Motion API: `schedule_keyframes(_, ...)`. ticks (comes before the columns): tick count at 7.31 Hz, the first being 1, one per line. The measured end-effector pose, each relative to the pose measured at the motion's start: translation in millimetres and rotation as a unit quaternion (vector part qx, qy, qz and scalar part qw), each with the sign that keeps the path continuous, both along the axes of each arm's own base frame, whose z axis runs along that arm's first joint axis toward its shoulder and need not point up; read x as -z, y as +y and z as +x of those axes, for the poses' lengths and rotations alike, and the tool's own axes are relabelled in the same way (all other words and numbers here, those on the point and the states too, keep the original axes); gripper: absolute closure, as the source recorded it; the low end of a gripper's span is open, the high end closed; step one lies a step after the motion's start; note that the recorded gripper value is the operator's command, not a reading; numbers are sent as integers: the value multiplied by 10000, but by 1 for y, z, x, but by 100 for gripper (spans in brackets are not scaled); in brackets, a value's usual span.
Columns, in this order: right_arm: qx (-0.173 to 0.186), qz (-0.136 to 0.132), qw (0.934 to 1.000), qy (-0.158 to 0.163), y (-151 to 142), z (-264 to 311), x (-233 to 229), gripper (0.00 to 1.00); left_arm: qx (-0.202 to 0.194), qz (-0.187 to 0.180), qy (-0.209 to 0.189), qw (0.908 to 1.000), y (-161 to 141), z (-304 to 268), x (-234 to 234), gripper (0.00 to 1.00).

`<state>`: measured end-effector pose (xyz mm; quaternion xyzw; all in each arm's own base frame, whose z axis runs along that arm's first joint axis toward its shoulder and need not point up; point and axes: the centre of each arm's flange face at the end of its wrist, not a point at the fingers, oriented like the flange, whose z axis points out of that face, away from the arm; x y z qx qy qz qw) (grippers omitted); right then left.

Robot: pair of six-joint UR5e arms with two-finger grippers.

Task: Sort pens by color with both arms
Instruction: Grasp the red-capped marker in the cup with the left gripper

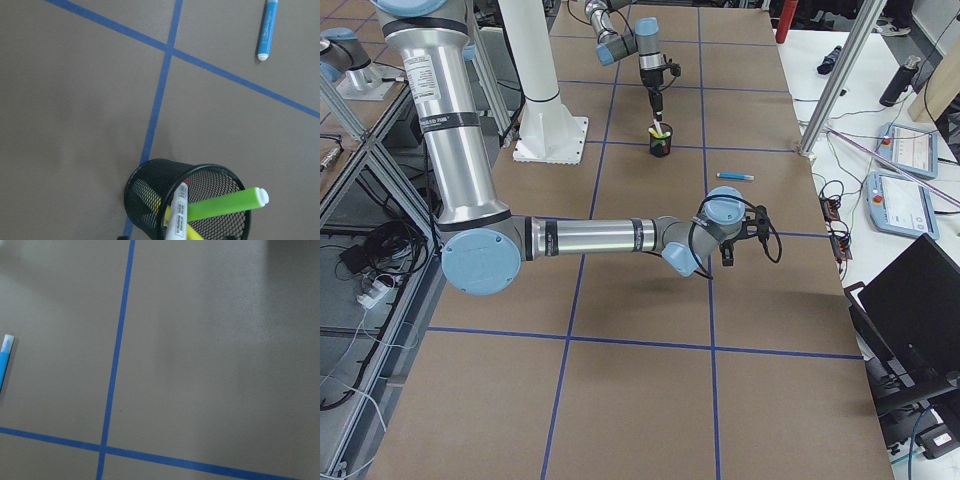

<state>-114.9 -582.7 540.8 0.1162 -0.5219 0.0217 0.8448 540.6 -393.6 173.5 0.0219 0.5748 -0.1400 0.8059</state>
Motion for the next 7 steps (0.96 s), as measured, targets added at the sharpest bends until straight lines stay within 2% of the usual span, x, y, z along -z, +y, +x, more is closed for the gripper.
schedule_keyframes(1, -5, -20, 10000, 11, 0, 0, -2, 0, -1, 9, 18, 10000, -1, 2, -1, 45)
schedule_keyframes(2, -7, -37, 10000, 18, 0, 0, -4, 0, 0, 20, 35, 10000, -1, 4, -3, 56)
schedule_keyframes(4, -7, -51, 10000, 22, 0, 0, -6, 0, -1, 27, 48, 10000, -2, 5, -5, 100)
schedule_keyframes(7, -15, -49, 10000, 29, -1, 0, -6, 0, 3, 44, 128, 9999, 0, 1, 1, 100)
